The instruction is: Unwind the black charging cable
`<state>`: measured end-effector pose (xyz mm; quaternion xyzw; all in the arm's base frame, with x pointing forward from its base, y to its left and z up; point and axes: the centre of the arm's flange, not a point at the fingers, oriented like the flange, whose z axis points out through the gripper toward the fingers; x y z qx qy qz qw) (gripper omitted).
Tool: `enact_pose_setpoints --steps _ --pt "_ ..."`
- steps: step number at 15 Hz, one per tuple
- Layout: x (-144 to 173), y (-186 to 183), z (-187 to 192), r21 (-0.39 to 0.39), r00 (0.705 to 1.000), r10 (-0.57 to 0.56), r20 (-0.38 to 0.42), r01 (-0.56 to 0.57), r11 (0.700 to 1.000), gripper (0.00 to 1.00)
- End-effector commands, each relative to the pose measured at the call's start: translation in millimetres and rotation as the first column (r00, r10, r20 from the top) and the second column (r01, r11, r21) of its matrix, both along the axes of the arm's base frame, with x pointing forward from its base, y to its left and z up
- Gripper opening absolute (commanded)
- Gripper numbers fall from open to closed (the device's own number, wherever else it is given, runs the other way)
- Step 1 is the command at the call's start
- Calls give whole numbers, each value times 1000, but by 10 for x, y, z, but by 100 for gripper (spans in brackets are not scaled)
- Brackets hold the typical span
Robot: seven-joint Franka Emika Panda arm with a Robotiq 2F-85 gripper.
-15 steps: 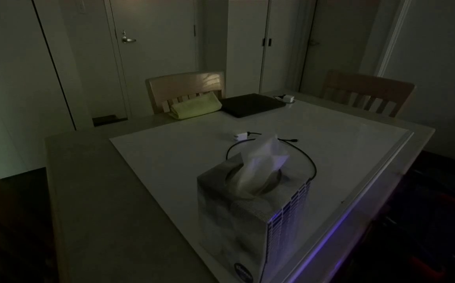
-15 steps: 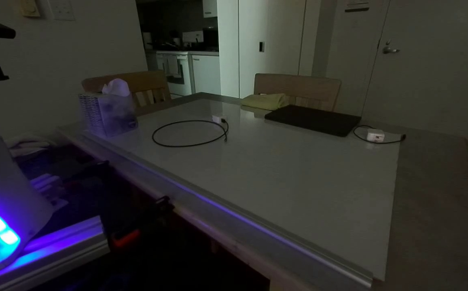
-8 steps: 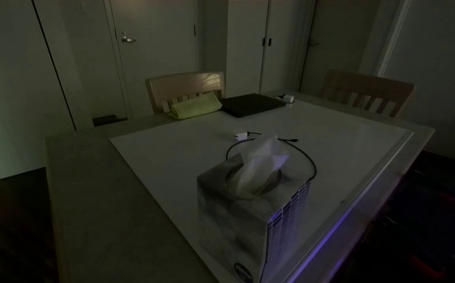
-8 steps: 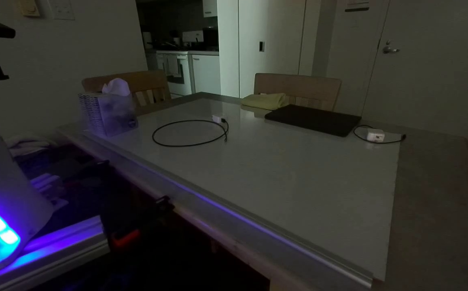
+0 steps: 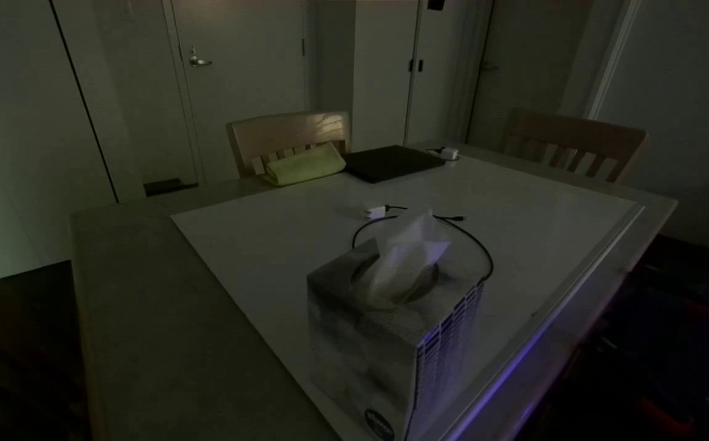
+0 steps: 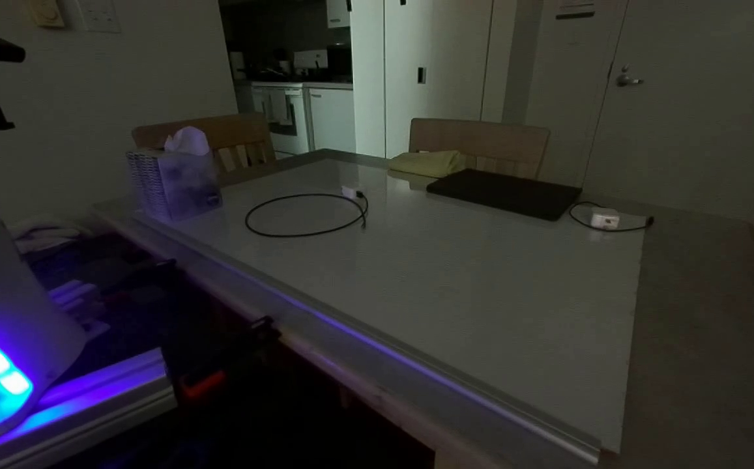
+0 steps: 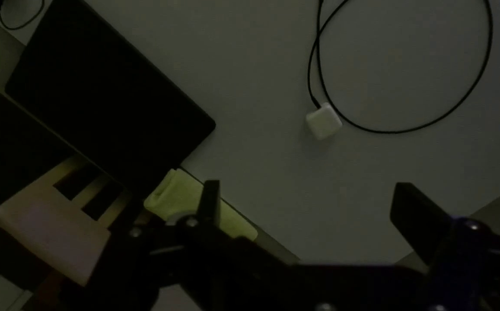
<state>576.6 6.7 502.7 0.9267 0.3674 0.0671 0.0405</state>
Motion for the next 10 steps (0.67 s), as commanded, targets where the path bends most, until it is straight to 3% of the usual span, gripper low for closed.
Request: enact_pose_setpoints --steps 1,4,6,10 --pt "370 111 -358 -11 981 172 -89 -174 985 100" --pt "551 236 -788 22 936 327 -128 -327 945 100" --pt "643 272 -1094 57 892 424 -156 -421 905 100" --pt "788 278 -1659 134 823 547 -154 -531 837 100"
